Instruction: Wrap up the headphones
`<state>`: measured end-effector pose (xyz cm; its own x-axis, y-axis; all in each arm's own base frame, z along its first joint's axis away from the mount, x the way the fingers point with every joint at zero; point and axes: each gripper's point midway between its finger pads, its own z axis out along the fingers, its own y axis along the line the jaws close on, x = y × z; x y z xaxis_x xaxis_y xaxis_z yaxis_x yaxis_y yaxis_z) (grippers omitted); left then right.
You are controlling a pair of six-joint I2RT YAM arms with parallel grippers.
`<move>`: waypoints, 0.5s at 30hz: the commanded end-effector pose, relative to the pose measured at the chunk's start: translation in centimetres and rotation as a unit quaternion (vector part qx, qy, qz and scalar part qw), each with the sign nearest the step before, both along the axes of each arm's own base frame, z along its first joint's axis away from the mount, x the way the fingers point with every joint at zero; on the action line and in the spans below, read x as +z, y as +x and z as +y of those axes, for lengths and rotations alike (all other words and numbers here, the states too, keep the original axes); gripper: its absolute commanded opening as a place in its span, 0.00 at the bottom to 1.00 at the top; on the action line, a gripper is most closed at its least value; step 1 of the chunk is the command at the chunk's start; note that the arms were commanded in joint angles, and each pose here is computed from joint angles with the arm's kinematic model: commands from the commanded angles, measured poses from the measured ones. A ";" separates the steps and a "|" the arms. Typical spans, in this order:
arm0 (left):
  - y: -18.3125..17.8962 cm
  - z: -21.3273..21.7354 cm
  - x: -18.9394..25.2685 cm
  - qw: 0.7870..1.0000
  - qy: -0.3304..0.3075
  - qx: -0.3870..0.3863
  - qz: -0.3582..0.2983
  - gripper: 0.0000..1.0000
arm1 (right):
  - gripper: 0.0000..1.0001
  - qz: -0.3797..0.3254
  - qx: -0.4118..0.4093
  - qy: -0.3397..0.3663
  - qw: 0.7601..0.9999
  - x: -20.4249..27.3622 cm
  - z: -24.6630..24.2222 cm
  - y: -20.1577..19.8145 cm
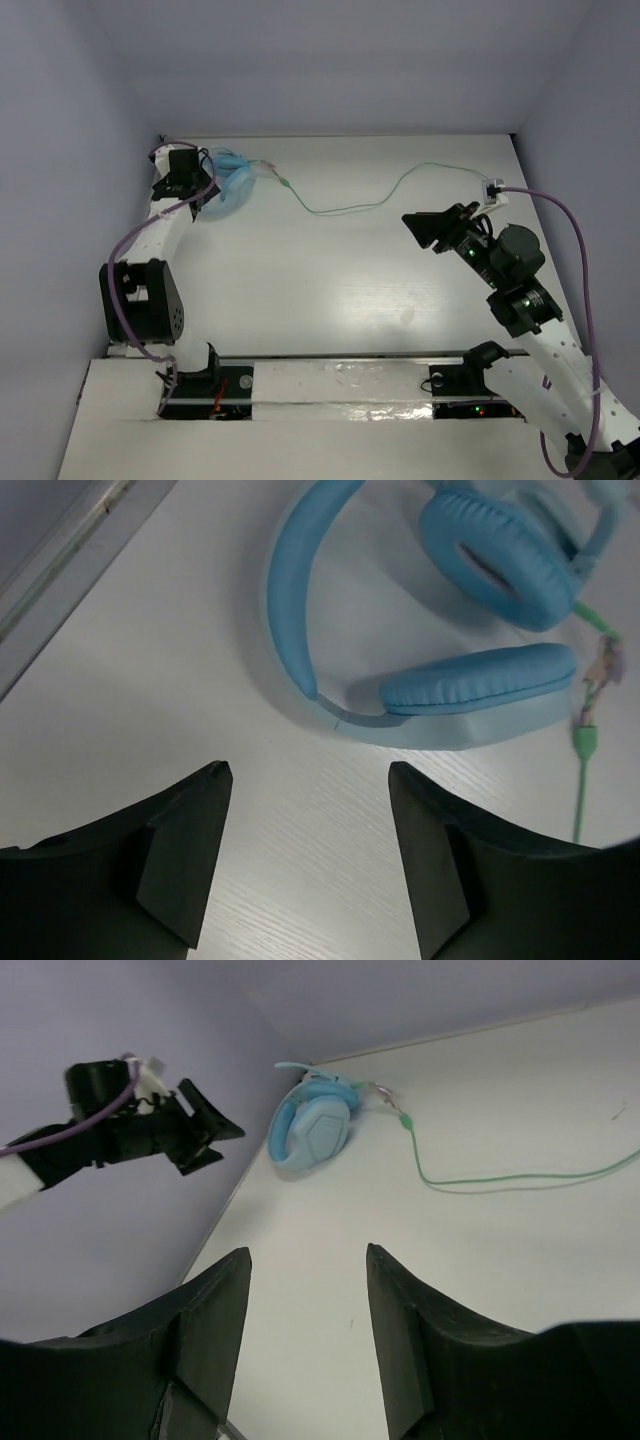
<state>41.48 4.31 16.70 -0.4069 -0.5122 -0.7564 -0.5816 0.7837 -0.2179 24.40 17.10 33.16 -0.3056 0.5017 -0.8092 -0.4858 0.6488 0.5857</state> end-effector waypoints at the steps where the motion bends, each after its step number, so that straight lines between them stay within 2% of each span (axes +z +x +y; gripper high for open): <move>1: 1.6 3.2 -0.5 1.000 0.003 0.012 0.001 0.63 | 0.56 -0.034 0.021 0.007 0.999 1.4 0.6 -0.3; 3: 3.0 3.9 -2.4 1.000 -0.012 0.004 0.018 0.64 | 0.57 -0.031 0.020 0.003 0.999 1.1 0.6 -0.3; 8: 5.4 5.0 -6.0 0.998 0.014 -0.018 0.061 0.64 | 0.57 -0.031 0.023 0.002 0.999 1.0 0.7 -0.3; 15: 8.5 5.0 -8.6 0.997 0.015 -0.042 0.067 0.64 | 0.57 -0.029 0.032 0.000 0.999 0.9 1.1 -0.2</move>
<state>47.17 9.28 5.54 -0.5878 -0.4881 -0.6452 -0.5821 0.8090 -0.0816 24.45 17.71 32.83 -0.3277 0.4853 -0.8107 -0.5025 0.6371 0.5845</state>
